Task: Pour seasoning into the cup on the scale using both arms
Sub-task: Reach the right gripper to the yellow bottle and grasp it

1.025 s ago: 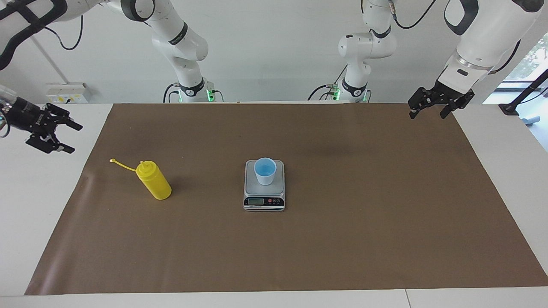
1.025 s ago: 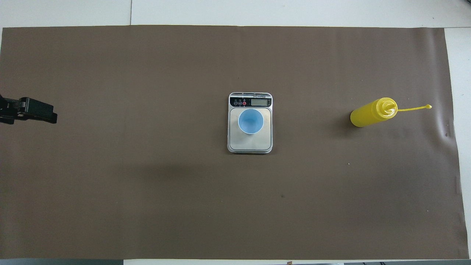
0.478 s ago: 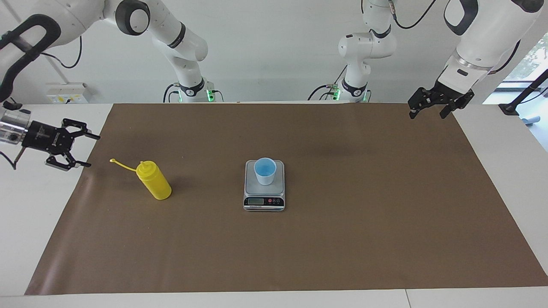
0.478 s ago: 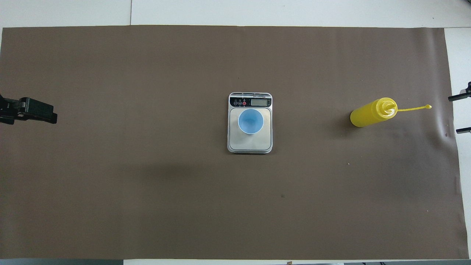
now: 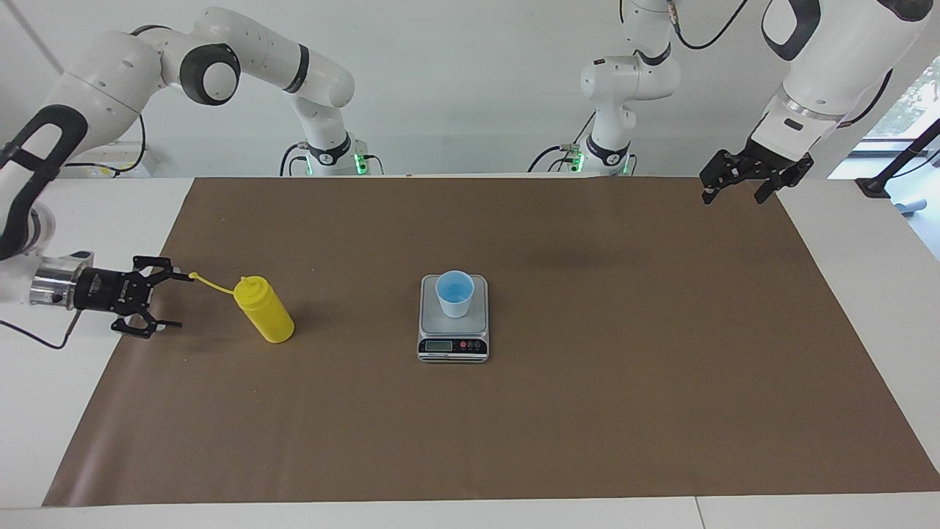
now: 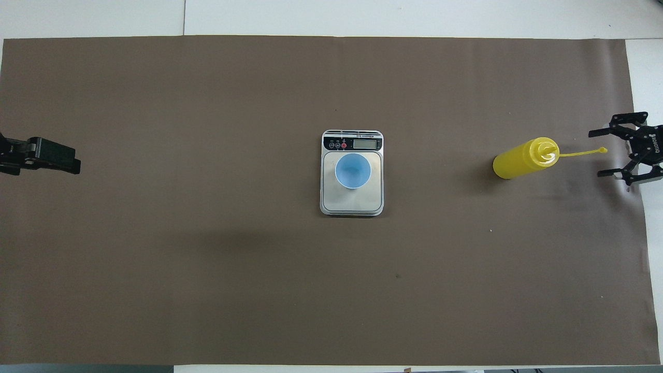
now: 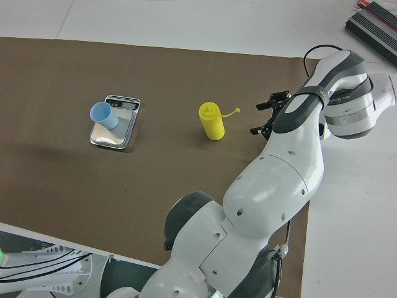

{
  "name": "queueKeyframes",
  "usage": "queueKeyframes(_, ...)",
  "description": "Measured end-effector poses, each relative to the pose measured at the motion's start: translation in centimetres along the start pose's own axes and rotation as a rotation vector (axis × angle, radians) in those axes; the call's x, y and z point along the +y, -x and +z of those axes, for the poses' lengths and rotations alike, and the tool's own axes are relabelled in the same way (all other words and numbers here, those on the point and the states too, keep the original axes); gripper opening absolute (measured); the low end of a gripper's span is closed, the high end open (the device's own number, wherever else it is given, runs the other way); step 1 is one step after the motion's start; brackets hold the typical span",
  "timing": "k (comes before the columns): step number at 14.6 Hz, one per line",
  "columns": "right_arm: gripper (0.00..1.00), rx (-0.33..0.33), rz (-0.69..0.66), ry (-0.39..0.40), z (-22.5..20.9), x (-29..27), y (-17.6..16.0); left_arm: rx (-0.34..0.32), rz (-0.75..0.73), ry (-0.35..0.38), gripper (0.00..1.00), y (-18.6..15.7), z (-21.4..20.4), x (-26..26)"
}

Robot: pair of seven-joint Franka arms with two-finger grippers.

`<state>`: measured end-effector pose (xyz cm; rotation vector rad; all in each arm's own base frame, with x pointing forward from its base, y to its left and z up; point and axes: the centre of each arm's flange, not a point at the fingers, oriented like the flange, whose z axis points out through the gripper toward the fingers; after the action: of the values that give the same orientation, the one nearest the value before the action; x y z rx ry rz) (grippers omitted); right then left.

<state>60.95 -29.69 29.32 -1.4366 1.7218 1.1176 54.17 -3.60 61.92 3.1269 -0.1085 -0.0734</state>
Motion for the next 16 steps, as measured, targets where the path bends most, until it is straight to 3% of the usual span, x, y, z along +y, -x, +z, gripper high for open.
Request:
queueKeyframes(2, 1.0, -0.016, -0.026, -0.009, 1.2, -0.9, -1.3, 0.0, 0.0, 0.0, 1.0, 0.0, 0.0, 0.0)
queueKeyframes(11, 1.0, -0.105, -0.126, 0.03, 8.0, -1.8, -0.8, 0.0, 0.0, 0.0, 1.0, 0.0, 0.0, 0.0)
queueKeyframes(16, 1.0, -0.111, -0.118, -0.026, 8.9, 0.3, -1.3, 0.0, 0.0, 0.0, 1.0, 0.0, 0.0, 0.0)
